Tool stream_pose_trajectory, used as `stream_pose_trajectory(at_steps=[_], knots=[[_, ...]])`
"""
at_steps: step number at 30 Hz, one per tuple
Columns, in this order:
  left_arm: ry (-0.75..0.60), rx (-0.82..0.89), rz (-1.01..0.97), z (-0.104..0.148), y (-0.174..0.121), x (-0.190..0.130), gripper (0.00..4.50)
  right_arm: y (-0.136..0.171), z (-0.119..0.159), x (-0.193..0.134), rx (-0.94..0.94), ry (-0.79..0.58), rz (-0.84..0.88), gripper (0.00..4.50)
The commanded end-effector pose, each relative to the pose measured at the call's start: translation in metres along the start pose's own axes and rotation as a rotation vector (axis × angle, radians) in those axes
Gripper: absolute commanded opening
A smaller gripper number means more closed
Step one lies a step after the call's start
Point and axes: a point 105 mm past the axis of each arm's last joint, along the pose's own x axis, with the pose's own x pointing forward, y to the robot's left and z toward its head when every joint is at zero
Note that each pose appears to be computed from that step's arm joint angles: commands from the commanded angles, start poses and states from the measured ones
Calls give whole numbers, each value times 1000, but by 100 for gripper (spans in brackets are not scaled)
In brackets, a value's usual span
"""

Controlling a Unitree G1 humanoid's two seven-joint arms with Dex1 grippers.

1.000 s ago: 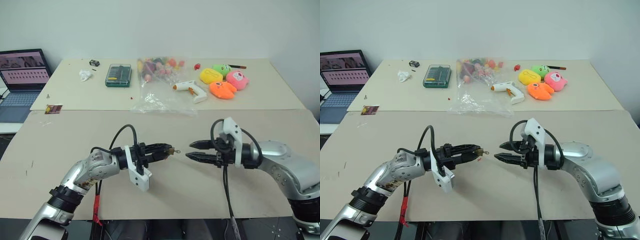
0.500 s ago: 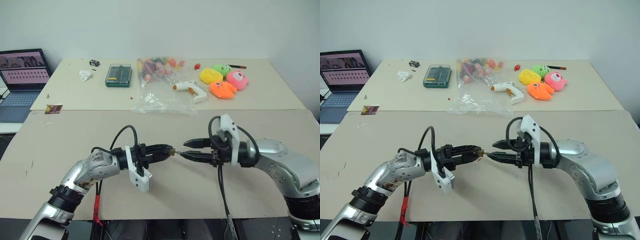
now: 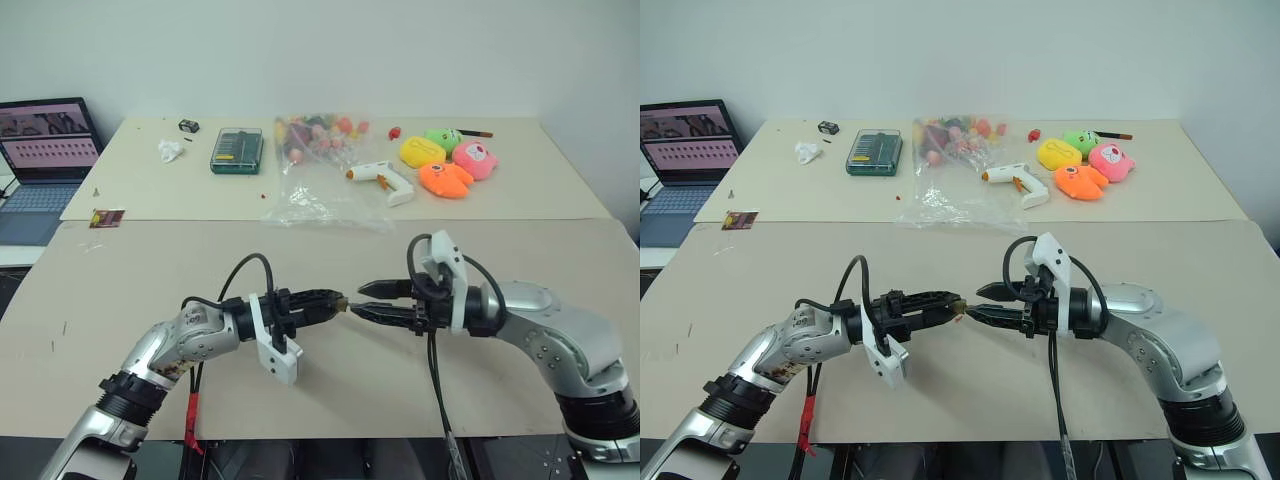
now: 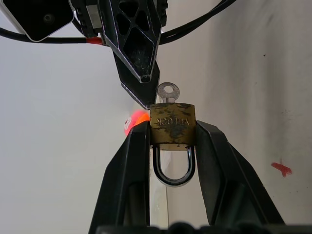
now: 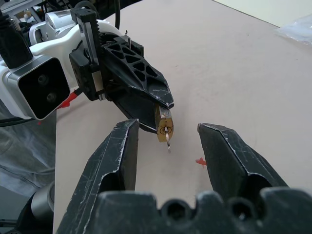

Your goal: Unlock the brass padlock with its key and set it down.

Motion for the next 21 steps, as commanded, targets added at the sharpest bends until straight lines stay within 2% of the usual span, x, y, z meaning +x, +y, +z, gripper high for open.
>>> stream_pose_trajectory(at_steps=[1,4,9,21], knots=[[-13,13,31,3,4,-1,82,4,1,1,0,-13,6,247],[-13,12,32,3,4,-1,82,5,-2,2,10,-13,6,174],[-12,15,36,3,7,-1,82,6,-5,5,24,-13,6,5],[-14,58,48,4,10,0,82,6,-8,7,56,0,4,1]])
